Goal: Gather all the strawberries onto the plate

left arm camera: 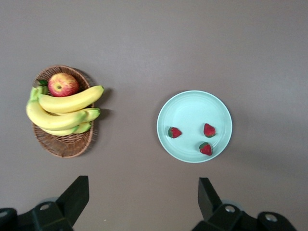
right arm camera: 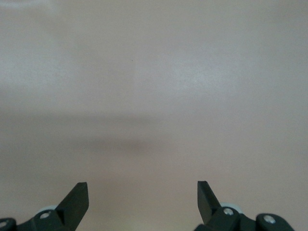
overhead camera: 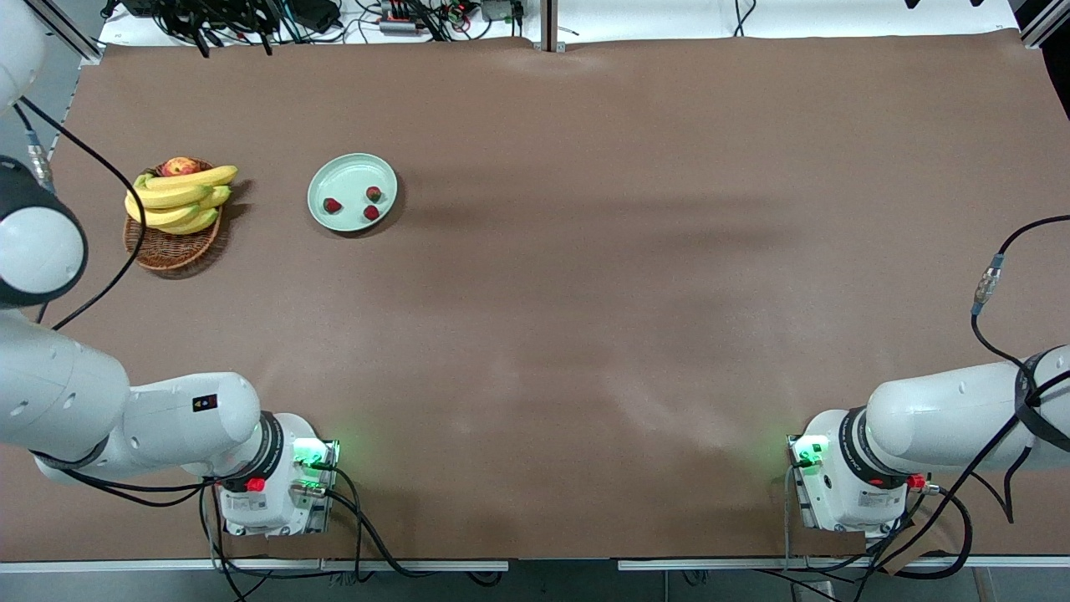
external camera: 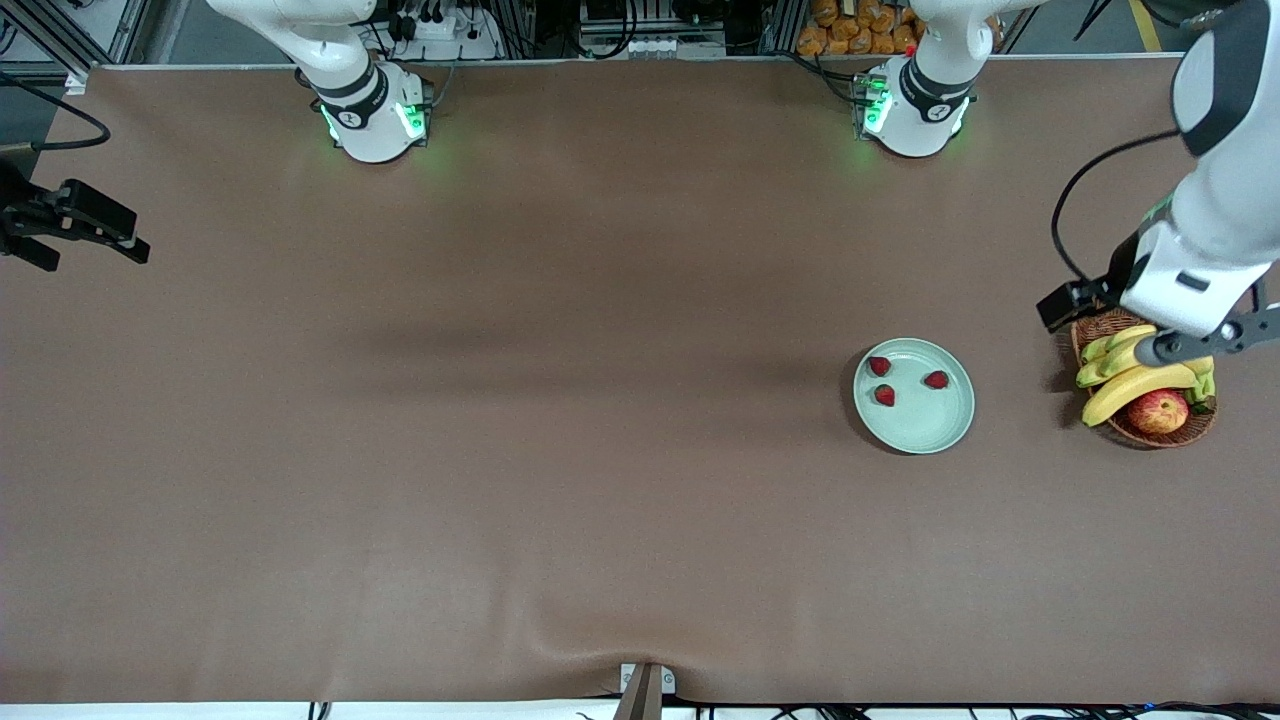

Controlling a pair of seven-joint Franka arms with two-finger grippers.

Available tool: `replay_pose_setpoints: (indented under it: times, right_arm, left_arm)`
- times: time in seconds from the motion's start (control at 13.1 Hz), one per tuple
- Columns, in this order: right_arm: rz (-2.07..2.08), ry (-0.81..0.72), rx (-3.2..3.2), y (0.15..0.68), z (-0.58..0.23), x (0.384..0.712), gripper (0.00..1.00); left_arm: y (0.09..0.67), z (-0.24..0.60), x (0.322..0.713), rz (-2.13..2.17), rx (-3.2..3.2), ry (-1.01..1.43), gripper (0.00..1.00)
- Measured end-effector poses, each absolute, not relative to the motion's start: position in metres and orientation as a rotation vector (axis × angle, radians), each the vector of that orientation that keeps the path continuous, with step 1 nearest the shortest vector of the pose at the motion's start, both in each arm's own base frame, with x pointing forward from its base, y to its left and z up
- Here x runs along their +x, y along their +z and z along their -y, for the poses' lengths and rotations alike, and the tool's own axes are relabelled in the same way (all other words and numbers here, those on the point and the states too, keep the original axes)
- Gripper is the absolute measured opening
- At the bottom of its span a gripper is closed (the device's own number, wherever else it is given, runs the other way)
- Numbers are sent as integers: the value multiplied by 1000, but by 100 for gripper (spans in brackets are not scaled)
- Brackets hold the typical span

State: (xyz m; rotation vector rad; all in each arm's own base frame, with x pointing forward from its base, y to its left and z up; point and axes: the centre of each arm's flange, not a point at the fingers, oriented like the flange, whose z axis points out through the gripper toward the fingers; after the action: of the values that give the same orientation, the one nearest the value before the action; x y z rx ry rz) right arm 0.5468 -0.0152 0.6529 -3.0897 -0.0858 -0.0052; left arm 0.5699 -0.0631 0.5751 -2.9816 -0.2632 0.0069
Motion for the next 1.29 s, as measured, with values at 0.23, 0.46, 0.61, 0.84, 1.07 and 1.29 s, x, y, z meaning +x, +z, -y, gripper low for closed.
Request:
replay_pose_setpoints:
  times: [0.23,0.46,0.61,0.84,1.07,1.29]
  right_arm:
    - [86,-5,-3090,653,15,547,100]
    - [86,-5,-3090,653,15,547,100]
    - [86,-5,-3090,653,15,547,100]
    - [86,-5,-3090,653,15,547,100]
    - [86,-5,-3090,653,15,547,100]
    - [86,-4,-3090,653,15,547,100]
  left_arm:
    - [591,72,558,195,-3039,12,100]
    - [595,52,559,126,-3086,21,100]
    - [602,34,558,64,-3091,7,100]
    - [618,17,556,16,-3097,-38,100]
    - [637,27,553,-12,-3098,-53,100]
    - [640,30,551,-5,-3127,-42,100]
